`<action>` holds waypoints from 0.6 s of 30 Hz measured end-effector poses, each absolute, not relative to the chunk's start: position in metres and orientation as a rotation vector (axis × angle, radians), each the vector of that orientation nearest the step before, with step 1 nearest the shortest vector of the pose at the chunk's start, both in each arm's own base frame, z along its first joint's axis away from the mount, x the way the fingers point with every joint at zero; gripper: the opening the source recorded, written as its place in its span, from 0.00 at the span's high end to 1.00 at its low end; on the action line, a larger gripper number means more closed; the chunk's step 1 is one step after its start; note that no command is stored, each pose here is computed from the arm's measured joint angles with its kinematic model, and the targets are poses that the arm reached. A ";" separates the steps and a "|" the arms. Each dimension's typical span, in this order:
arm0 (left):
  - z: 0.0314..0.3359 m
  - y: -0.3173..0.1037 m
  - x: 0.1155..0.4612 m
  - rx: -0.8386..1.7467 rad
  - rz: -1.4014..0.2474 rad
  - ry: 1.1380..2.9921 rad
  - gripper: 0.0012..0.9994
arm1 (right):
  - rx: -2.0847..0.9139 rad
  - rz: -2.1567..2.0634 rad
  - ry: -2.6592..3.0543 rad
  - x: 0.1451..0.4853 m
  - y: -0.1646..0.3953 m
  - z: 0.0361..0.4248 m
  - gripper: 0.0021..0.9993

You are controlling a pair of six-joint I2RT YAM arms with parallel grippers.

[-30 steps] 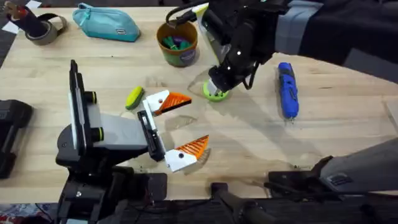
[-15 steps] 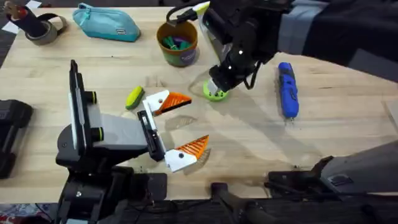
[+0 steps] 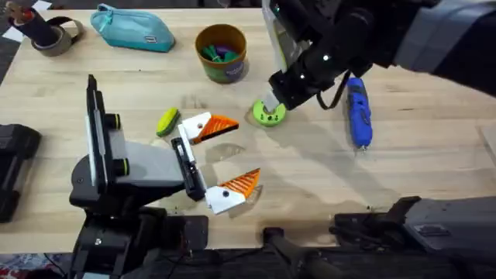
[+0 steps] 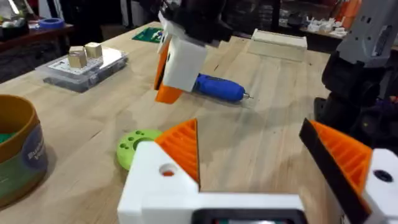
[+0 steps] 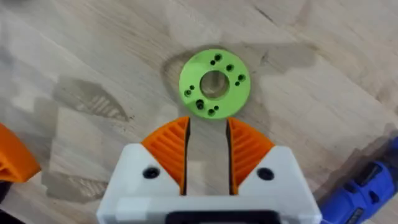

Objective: Pick up the gripper from the table and insert it into the empty holder that is missing its gripper. Then pick up a screw, insert it into the mounting hole, and use the screwdriver to tighten it. Finally, clean up the table by picking up the vegetable and placing it into the bucket.

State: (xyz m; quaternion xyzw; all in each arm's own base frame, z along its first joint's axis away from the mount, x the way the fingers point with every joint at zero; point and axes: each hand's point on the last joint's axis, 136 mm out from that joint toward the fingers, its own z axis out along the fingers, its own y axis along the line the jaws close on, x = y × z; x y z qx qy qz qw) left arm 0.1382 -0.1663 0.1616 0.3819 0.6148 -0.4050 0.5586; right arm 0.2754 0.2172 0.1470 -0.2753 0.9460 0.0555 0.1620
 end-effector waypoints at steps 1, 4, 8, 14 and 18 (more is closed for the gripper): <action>0.162 -0.166 0.138 0.901 -0.955 1.450 0.01 | -0.783 0.163 2.691 0.276 0.218 0.145 0.66; 0.162 -0.166 0.138 0.901 -0.955 1.450 0.01 | -0.786 0.169 2.684 0.275 0.220 0.133 0.66; 0.162 -0.166 0.138 0.901 -0.955 1.450 0.01 | -0.813 0.165 2.692 0.267 0.222 0.114 0.66; 0.162 -0.166 0.138 0.901 -0.955 1.450 0.01 | -0.810 0.184 2.660 0.271 0.227 0.106 0.66; 0.162 -0.166 0.138 0.901 -0.955 1.450 0.01 | -0.803 0.190 2.652 0.274 0.230 0.101 0.66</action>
